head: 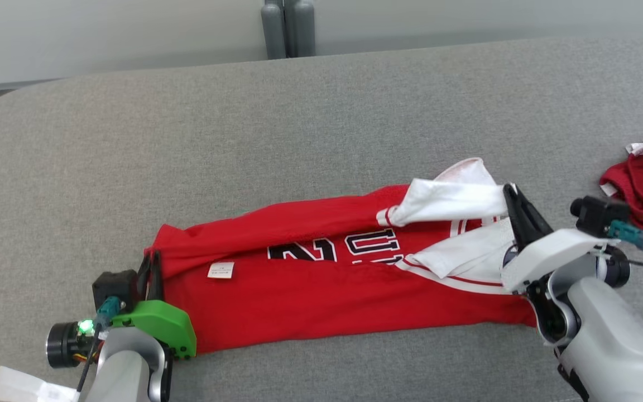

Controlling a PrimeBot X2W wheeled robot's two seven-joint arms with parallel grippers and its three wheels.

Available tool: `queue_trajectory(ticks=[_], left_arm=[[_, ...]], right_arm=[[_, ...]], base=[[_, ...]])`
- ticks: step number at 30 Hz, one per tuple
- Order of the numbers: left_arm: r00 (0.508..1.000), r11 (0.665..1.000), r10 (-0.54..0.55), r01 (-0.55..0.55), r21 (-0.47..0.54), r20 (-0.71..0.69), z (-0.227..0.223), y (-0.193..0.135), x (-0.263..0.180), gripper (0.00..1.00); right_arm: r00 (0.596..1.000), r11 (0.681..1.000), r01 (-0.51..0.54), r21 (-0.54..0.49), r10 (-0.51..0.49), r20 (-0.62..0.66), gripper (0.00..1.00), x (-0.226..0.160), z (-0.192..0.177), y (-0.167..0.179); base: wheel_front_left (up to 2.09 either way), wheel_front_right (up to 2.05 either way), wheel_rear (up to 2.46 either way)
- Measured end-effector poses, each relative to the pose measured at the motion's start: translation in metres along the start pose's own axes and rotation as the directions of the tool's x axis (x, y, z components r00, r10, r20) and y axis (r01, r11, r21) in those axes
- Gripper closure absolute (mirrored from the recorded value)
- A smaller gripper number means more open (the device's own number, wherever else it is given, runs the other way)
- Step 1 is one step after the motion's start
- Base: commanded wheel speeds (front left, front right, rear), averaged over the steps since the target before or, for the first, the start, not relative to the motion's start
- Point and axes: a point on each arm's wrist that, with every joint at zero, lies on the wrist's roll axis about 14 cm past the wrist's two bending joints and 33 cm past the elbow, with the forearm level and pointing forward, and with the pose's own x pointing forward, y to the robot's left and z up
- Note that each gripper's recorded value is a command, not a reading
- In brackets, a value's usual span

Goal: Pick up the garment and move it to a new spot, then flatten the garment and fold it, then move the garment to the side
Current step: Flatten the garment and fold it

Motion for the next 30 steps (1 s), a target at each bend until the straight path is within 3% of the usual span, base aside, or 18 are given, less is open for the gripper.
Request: queue_trajectory(ticks=[11,12,13,14,15,24,30], left_arm=[[1.000,1.000,0.001,-0.002,-0.004,-0.029,-0.016,-0.003,-0.024,1.00],[1.000,1.000,0.001,-0.002,-0.004,-0.030,-0.017,-0.003,-0.025,0.85],[1.000,1.000,0.005,-0.005,-0.008,-0.028,-0.017,-0.003,-0.026,0.40],[1.000,1.000,0.016,-0.016,-0.010,-0.023,-0.016,-0.001,-0.027,0.00],[1.000,1.000,0.022,-0.022,-0.014,-0.014,-0.014,0.000,-0.027,0.00],[0.993,0.996,0.085,-0.084,-0.018,0.081,0.007,0.012,-0.042,0.00],[0.993,0.995,0.097,-0.096,-0.020,0.071,0.001,0.015,-0.052,0.00]], right_arm=[[0.997,0.995,0.065,0.072,-0.062,-0.044,1.00,-0.046,-0.030,-0.007],[0.997,0.995,0.069,0.072,-0.065,-0.048,1.00,-0.046,-0.031,-0.007],[0.996,0.994,0.078,0.075,-0.074,-0.054,0.85,-0.047,-0.034,-0.009],[0.995,0.995,0.081,0.065,-0.077,-0.062,0.54,-0.048,-0.036,-0.010],[0.995,0.995,0.082,0.058,-0.079,-0.065,0.00,-0.048,-0.037,-0.011],[0.998,0.999,0.045,-0.017,-0.046,-0.046,0.00,-0.029,-0.027,-0.002],[0.986,0.997,0.029,-0.071,-0.040,-0.160,0.00,-0.021,-0.053,0.000]], base=[[0.00,0.00,0.00],[0.00,0.00,0.00],[0.00,0.00,0.00],[0.00,0.00,0.00],[0.00,0.00,0.00],[0.00,0.00,0.00],[0.00,0.00,0.00]])
